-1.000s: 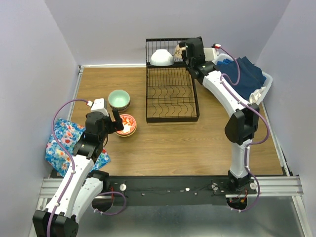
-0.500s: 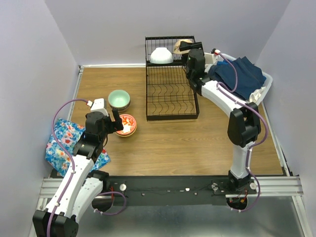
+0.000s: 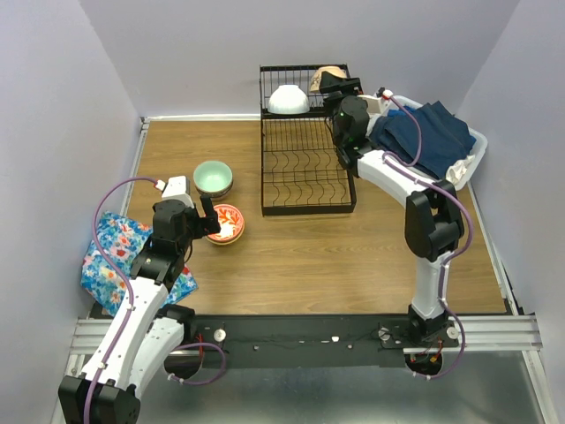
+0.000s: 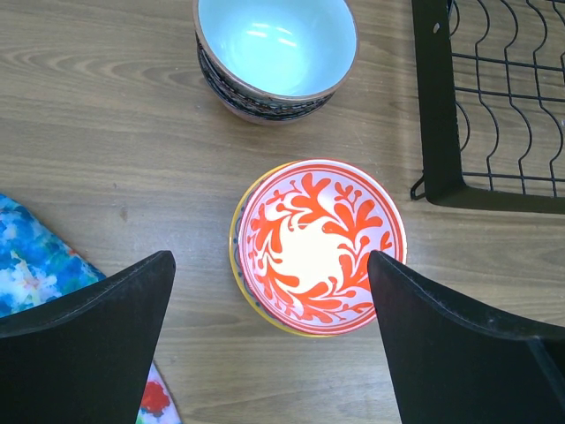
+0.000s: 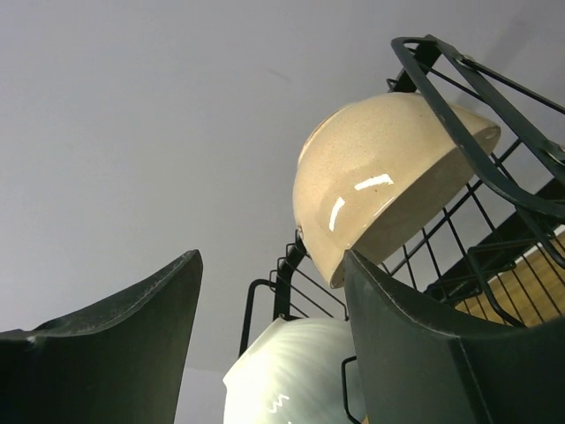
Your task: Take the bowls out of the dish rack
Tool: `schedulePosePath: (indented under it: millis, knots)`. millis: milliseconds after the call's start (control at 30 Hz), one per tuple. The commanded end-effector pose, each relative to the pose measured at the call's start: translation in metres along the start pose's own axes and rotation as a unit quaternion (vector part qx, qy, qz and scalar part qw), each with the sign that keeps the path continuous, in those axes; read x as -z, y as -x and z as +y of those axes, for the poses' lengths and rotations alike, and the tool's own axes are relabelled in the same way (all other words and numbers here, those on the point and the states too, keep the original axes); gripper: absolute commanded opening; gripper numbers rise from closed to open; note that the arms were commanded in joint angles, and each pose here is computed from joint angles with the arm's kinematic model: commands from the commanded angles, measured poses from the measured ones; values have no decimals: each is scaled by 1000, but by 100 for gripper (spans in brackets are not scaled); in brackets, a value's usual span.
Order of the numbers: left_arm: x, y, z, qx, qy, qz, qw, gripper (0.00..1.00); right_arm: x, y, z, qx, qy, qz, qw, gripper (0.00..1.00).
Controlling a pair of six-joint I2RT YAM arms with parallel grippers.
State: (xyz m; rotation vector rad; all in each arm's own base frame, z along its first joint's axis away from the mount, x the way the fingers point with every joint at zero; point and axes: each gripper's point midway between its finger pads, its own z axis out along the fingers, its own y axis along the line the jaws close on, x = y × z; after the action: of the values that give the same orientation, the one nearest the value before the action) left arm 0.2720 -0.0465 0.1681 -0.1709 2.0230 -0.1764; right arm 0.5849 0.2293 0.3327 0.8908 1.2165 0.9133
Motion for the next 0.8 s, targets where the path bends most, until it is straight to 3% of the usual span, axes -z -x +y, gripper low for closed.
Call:
schedulePosePath:
  millis: [0,467,767]
  knots:
    - [1,4,2,-7,6,-15,1000,99,-7,-2,-6,-9,22,-15,1000,72]
    - [-1,2,6,-7,14,-9,1000,99,-20,-6,-31,-12,-29,-22,999,64]
    - [-3,1,7,-7,17,-6,1000,99,-24,1,-38,-35,-15,-32,999,56]
